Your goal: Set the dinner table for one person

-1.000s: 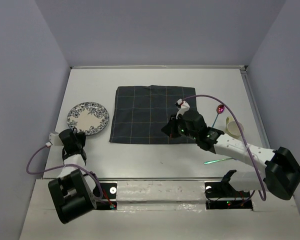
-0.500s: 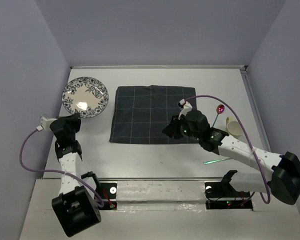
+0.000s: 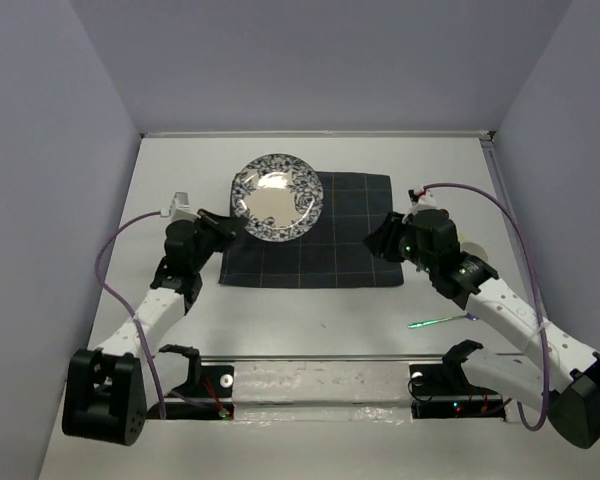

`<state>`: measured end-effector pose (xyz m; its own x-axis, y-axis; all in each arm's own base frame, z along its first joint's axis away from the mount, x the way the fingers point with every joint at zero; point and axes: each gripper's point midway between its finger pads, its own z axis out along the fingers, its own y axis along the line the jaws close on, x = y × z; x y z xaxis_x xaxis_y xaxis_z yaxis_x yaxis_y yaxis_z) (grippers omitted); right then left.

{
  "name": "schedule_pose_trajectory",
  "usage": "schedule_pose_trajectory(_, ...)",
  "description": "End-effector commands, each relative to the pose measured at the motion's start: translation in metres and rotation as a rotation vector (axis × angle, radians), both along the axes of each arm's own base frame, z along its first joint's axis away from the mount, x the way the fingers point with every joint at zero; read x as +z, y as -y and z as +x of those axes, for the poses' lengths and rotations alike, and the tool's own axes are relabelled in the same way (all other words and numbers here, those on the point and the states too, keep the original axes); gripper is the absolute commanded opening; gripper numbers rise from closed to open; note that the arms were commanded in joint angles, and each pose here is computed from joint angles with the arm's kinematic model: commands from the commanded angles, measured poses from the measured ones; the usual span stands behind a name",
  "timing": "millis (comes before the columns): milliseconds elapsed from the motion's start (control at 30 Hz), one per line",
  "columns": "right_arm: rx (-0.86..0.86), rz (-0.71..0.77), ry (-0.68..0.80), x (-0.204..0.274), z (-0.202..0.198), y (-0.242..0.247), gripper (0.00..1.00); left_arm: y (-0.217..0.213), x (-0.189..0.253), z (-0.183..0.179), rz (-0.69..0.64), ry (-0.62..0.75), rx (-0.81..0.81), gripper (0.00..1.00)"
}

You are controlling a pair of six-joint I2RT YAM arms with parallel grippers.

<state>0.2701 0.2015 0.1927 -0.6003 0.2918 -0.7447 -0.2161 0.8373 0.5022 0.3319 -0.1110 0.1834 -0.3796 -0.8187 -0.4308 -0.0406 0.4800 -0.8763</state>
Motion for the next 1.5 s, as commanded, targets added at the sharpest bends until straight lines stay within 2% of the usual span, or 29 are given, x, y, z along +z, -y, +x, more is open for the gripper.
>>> schedule_pose_trajectory(0,-0.083,-0.012,0.01,0.007,0.009,0.034,0.42,0.058,0.076,0.003,-0.158,0.28,-0.134,0.0)
schedule_pose_trajectory(233,-0.158,-0.024,0.019,0.008,0.011,0.061,0.42,0.093,0.037,0.023,-0.138,0.196,-0.184,0.0)
schedule_pose_trajectory(500,-0.172,-0.046,-0.002,-0.003,0.013,0.065,0.41,0.103,0.009,0.041,-0.08,0.141,-0.17,0.0)
schedule_pose_trajectory(700,-0.181,-0.064,-0.009,-0.009,0.015,0.07,0.41,0.118,-0.023,0.043,-0.045,0.071,-0.227,0.0)
schedule_pose_trajectory(1300,-0.198,-0.085,-0.003,-0.009,0.018,0.075,0.41,0.118,-0.07,0.043,0.004,-0.047,-0.225,0.0)
schedule_pose_trajectory(1433,-0.231,-0.12,0.0,-0.007,0.019,0.086,0.42,0.115,-0.08,0.041,0.021,-0.08,-0.215,0.23)
schedule_pose_trajectory(1467,-0.237,-0.125,0.002,-0.006,0.02,0.087,0.42,0.114,-0.08,0.041,0.025,-0.08,-0.213,0.36)
